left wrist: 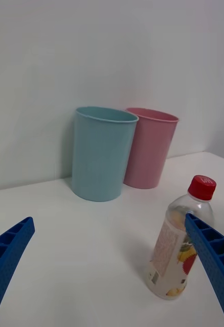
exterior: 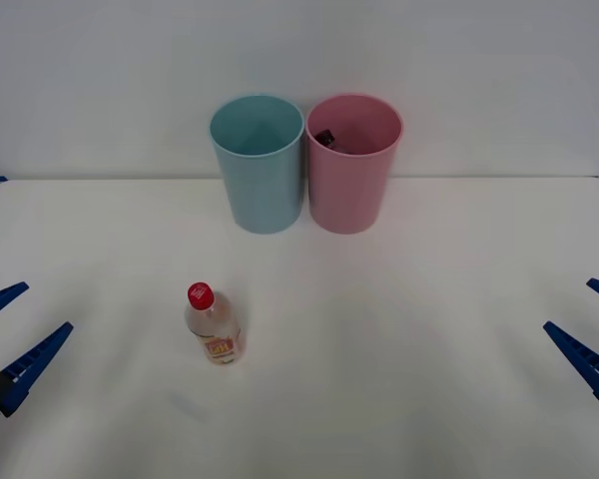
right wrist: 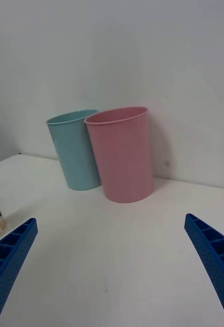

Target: Grasp the object on the table and drop it into the matching bin: aluminum can to the light blue bin, PET bottle to the pink bin.

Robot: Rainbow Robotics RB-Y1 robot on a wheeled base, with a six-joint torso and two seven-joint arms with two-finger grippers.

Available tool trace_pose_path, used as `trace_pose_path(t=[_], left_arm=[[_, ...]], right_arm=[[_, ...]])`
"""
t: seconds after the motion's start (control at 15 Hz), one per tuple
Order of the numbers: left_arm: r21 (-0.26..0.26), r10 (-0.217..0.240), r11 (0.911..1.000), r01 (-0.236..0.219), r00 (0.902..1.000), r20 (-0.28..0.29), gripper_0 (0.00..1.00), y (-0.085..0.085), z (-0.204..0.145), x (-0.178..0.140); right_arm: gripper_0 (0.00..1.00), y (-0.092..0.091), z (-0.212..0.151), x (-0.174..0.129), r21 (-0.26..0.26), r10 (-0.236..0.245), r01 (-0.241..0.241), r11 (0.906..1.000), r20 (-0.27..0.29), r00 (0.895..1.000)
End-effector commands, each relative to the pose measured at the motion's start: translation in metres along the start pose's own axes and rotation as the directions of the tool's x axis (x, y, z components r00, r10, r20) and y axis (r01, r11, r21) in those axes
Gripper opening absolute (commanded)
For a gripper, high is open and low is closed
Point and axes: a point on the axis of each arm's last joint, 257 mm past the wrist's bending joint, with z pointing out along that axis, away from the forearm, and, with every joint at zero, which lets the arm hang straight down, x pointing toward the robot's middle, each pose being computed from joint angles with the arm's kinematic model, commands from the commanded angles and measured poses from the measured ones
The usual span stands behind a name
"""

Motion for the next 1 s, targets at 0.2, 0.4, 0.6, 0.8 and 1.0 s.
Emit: trace_pose_path(t=[0.2, 0.4, 0.6, 0.8, 1.0], left_arm=[[0.023, 0.051, 0.9985, -0.049, 0.9937, -0.099, 1.00, 0.001, -0.012, 0.016], [0.058, 0.070, 0.9964, -0.062, 0.9861, -0.150, 1.00, -0.008, -0.013, 0.032], [0.119, 0.104, 0.9894, -0.082, 0.9771, -0.186, 1.00, -0.026, -0.013, 0.051], [0.161, 0.128, 0.9821, -0.097, 0.9729, -0.192, 1.00, -0.041, -0.011, 0.069], [0.184, 0.127, 0.9786, -0.092, 0.9731, -0.192, 1.00, -0.049, -0.007, 0.081]], right_arm=[[1.00, 0.000, 0.000, 0.000, 0.000, 0.000, 0.000, 1.0000, 0.000, 1.000], [1.00, 0.000, 0.000, 0.000, 0.000, 0.000, 0.000, 1.0000, 0.000, 1.000], [1.00, 0.000, 0.000, 0.000, 0.000, 0.000, 0.000, 1.0000, 0.000, 1.000], [1.00, 0.000, 0.000, 0.000, 0.000, 0.000, 0.000, 1.0000, 0.000, 1.000], [1.00, 0.000, 0.000, 0.000, 0.000, 0.000, 0.000, 1.0000, 0.000, 1.000]])
